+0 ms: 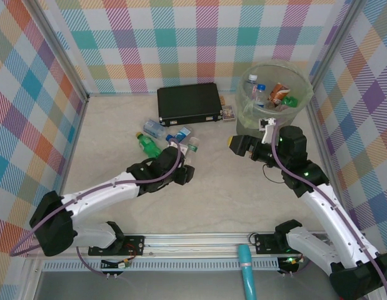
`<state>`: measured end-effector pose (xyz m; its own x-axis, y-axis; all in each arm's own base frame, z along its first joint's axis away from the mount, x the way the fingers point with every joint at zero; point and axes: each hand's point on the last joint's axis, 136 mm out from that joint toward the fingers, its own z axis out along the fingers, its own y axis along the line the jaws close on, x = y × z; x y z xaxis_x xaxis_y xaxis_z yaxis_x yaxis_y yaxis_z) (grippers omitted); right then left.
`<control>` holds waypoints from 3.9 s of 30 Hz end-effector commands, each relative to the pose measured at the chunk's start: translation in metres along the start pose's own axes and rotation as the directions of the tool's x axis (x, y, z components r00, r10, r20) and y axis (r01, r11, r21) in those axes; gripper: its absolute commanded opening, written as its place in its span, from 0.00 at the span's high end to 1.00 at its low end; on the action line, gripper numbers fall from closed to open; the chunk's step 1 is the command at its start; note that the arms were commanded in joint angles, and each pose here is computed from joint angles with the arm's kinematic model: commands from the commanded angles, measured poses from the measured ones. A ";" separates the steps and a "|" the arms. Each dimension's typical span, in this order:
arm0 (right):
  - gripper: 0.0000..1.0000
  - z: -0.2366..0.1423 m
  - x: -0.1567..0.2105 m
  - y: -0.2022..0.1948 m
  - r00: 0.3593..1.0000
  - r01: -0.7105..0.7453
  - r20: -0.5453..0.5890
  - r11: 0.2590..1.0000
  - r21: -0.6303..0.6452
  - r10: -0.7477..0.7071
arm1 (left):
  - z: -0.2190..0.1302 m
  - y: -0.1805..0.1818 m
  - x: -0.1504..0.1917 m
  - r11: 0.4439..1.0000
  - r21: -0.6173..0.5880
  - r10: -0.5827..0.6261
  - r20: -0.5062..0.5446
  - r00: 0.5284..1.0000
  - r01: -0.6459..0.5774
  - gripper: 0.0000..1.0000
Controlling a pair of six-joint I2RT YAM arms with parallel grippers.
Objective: Put the plastic bottles in the bin
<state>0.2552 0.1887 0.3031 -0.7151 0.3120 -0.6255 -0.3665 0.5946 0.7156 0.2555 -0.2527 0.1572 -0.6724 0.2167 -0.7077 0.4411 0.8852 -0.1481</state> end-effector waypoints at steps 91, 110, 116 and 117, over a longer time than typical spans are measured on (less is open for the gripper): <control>0.67 -0.043 -0.337 -0.061 0.720 0.217 0.214 0.507 0.834 -0.660 | -0.148 0.050 -0.009 0.986 0.039 -0.162 0.456 0.875 0.162 0.00; 0.66 0.040 -0.309 -0.185 0.902 0.227 0.041 0.552 0.802 -0.430 | -0.155 0.059 -0.005 0.983 0.020 -0.169 0.461 0.871 0.181 0.00; 0.66 0.047 -0.296 -0.198 0.914 0.241 0.003 0.550 0.800 -0.405 | -0.153 0.059 -0.004 0.983 0.014 -0.167 0.458 0.873 0.181 0.00; 0.65 0.049 -0.294 -0.200 0.917 0.244 -0.004 0.551 0.798 -0.400 | -0.153 0.059 -0.004 0.983 0.013 -0.167 0.456 0.874 0.181 0.00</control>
<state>0.5700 0.0124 0.3410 -0.4766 0.0433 -0.8781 0.1044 0.9945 -0.0076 0.1932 -0.1402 0.2606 -0.3844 -0.1440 -0.9119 0.3361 0.8981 -0.2836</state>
